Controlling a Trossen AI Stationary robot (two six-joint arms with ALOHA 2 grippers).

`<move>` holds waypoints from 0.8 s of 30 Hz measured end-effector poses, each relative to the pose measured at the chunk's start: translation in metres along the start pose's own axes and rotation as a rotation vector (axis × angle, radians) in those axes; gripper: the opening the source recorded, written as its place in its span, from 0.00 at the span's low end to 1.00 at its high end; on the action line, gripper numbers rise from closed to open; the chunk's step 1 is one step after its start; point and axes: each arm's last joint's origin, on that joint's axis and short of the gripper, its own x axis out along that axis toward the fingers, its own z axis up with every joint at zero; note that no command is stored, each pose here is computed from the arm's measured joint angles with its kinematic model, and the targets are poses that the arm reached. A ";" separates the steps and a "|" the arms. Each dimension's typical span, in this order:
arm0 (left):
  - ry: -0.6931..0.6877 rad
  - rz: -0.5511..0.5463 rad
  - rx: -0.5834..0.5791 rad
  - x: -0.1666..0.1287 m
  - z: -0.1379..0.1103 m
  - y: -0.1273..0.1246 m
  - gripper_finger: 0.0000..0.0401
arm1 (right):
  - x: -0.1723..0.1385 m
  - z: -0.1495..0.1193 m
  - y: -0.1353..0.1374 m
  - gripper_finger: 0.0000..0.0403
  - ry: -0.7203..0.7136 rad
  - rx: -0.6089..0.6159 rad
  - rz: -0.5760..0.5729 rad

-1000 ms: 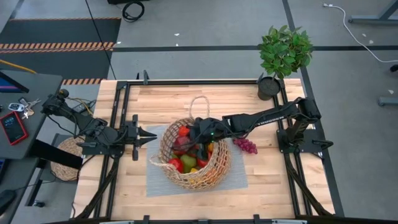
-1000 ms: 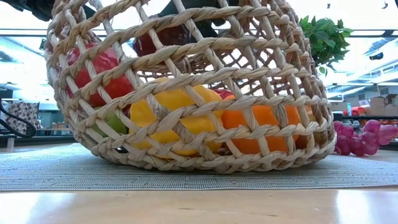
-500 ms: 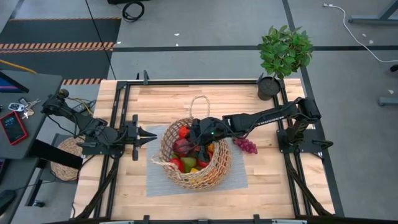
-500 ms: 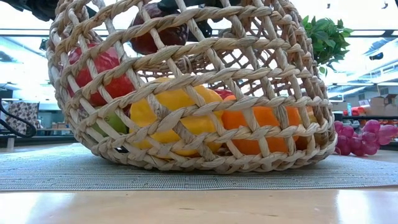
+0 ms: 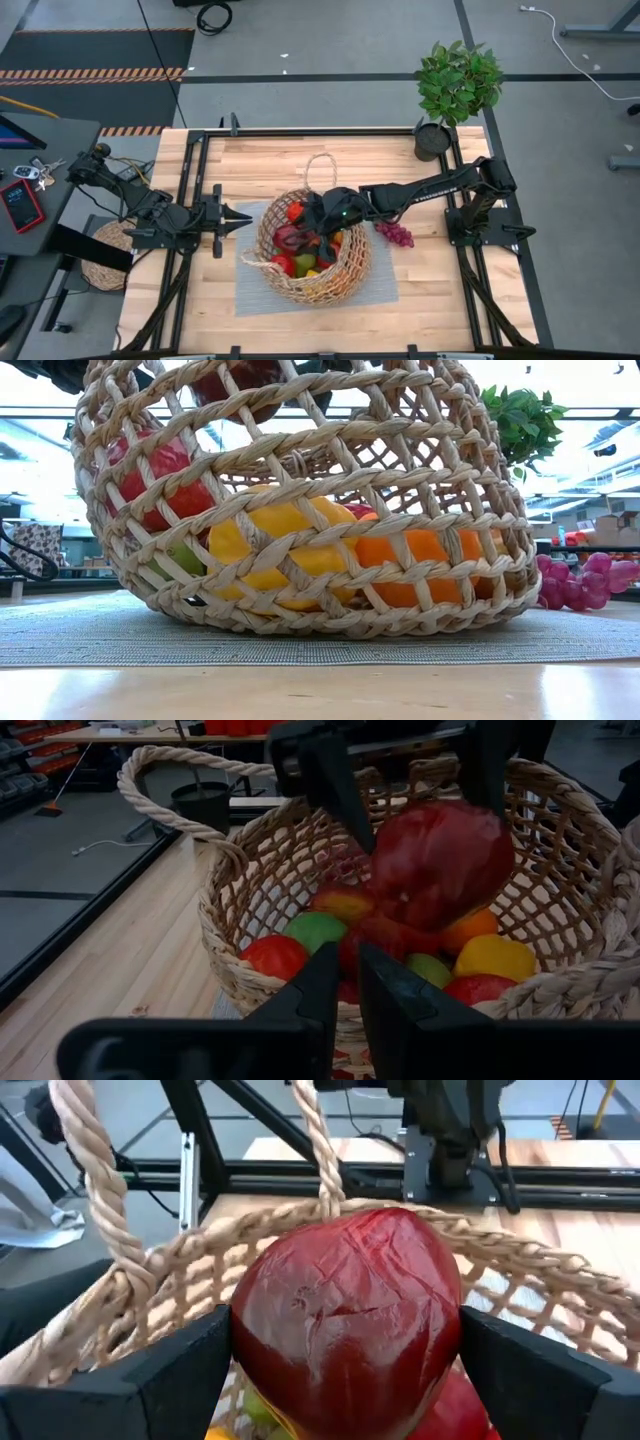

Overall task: Build produce basket
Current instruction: Put the red apple into the basket

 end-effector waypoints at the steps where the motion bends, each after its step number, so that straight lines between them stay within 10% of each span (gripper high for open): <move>1: 0.000 0.000 0.000 0.000 0.000 0.000 0.12 | 0.000 0.000 0.000 0.93 0.003 -0.001 0.000; 24: 0.000 0.000 0.000 0.000 0.000 0.000 0.12 | 0.000 -0.002 -0.001 0.98 0.020 0.004 -0.023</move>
